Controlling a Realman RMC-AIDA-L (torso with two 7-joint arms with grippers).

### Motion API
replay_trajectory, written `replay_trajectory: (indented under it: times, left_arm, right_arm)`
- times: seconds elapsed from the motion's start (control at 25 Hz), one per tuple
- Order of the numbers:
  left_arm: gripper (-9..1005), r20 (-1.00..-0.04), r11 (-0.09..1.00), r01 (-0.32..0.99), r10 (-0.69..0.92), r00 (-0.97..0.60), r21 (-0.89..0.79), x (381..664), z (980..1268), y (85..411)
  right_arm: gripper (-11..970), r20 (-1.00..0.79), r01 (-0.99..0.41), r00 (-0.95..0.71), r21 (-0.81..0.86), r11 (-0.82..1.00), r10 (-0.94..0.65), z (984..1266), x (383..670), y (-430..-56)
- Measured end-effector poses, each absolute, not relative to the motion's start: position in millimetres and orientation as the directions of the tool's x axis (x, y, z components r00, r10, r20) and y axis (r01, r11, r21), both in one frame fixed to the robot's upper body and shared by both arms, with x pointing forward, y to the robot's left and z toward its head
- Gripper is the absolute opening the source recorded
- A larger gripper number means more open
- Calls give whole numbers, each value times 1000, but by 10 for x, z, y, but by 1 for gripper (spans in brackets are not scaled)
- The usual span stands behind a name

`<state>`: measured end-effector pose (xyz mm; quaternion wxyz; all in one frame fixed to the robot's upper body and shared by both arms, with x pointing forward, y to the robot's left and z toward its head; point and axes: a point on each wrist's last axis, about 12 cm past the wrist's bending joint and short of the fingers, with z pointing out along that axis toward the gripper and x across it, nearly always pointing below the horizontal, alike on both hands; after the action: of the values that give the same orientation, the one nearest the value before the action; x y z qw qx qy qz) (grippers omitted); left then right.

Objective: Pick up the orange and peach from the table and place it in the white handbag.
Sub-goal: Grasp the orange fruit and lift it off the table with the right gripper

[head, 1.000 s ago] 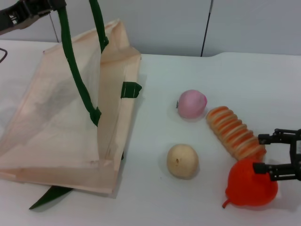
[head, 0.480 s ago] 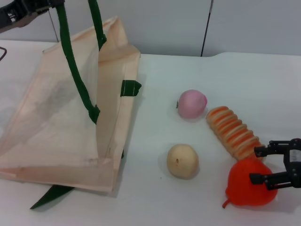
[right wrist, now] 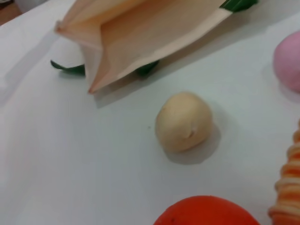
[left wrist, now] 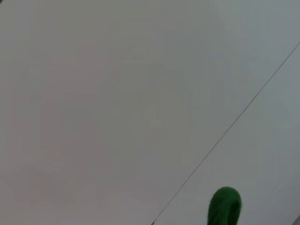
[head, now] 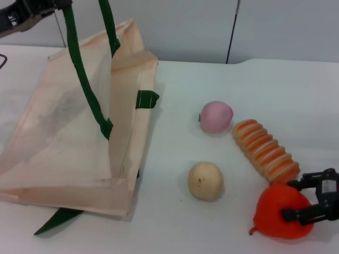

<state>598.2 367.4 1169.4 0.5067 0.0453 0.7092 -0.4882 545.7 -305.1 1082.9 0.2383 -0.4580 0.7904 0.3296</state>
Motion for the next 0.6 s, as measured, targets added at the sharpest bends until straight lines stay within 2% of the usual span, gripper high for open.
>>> replay_trajectory:
  times: [0.52,0.6]
  left_arm:
    - [116,-761,522,553,-432,-484,-649,5966,11682,3695]
    - [116,-761,523,553,-432,-484,-649,5965,11682,3696]
  right_arm:
    - [851,-650,-886,-463,321,335,-602,10822,5440,-3017]
    - [808,-648,-887,-461,321,331,-607,10822,5442,-3013]
